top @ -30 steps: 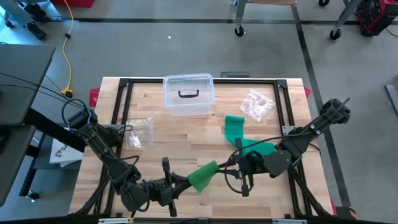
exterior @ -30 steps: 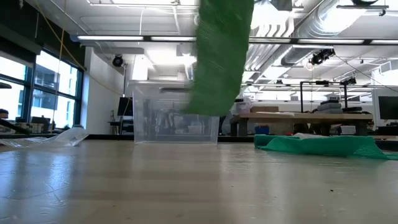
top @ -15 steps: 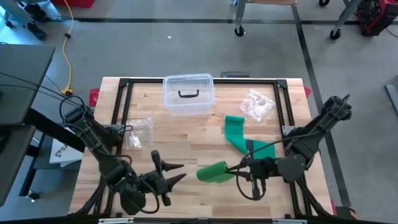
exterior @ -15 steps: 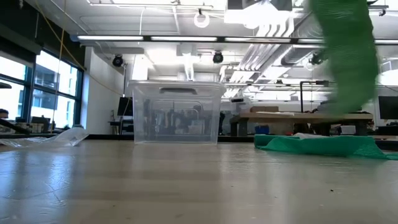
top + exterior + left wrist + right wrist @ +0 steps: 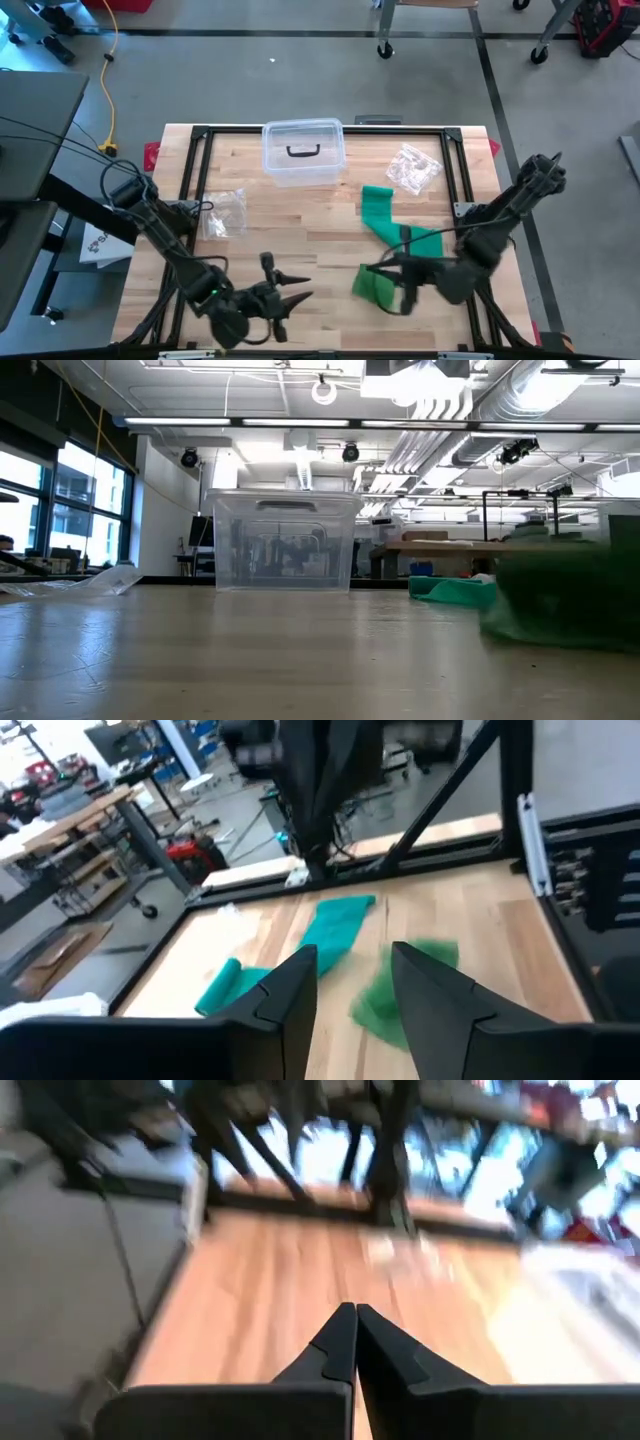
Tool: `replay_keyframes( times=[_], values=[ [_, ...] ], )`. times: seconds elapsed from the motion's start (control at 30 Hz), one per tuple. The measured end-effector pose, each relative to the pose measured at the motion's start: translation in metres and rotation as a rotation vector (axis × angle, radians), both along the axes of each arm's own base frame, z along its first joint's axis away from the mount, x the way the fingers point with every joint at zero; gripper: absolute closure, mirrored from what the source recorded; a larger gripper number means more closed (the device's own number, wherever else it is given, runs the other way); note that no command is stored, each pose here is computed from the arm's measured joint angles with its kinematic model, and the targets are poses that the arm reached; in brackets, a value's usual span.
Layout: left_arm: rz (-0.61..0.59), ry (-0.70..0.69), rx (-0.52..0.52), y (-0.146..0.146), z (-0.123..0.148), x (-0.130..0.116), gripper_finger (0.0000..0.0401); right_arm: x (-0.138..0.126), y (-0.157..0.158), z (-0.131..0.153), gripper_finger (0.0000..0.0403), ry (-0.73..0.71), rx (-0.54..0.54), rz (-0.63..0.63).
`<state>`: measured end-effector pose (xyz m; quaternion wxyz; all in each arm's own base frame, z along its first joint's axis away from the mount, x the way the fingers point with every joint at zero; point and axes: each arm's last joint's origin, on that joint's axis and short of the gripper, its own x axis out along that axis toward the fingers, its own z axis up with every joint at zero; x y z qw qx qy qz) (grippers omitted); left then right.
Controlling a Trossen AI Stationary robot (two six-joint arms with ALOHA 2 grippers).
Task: Roll bandage
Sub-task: Roll the green bandage
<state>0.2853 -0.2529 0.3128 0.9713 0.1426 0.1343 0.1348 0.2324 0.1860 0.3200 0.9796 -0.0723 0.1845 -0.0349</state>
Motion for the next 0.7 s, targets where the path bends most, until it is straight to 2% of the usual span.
replay_keyframes(
  times=[0.17,0.27,0.43,0.53,0.7],
  values=[
    [0.002,0.043,-0.018,0.008,-0.014,0.017,0.0282,0.004,-0.027,-0.064,0.0402,0.15,0.031,-0.083],
    [-0.015,0.074,-0.057,0.016,-0.017,0.024,0.0282,0.004,-0.038,-0.083,0.0403,0.219,0.036,-0.08],
    [-0.003,0.094,-0.074,0.027,-0.019,0.031,0.0282,0.007,-0.042,-0.085,0.04,0.3,0.02,0.039],
    [-0.012,0.118,-0.108,0.032,-0.021,0.034,0.0282,0.008,-0.041,-0.081,0.038,0.333,0.026,0.118],
    [-0.03,0.187,-0.22,0.038,-0.027,0.036,0.0282,0.023,-0.056,-0.09,0.0303,0.476,0.219,0.244]
  ],
)
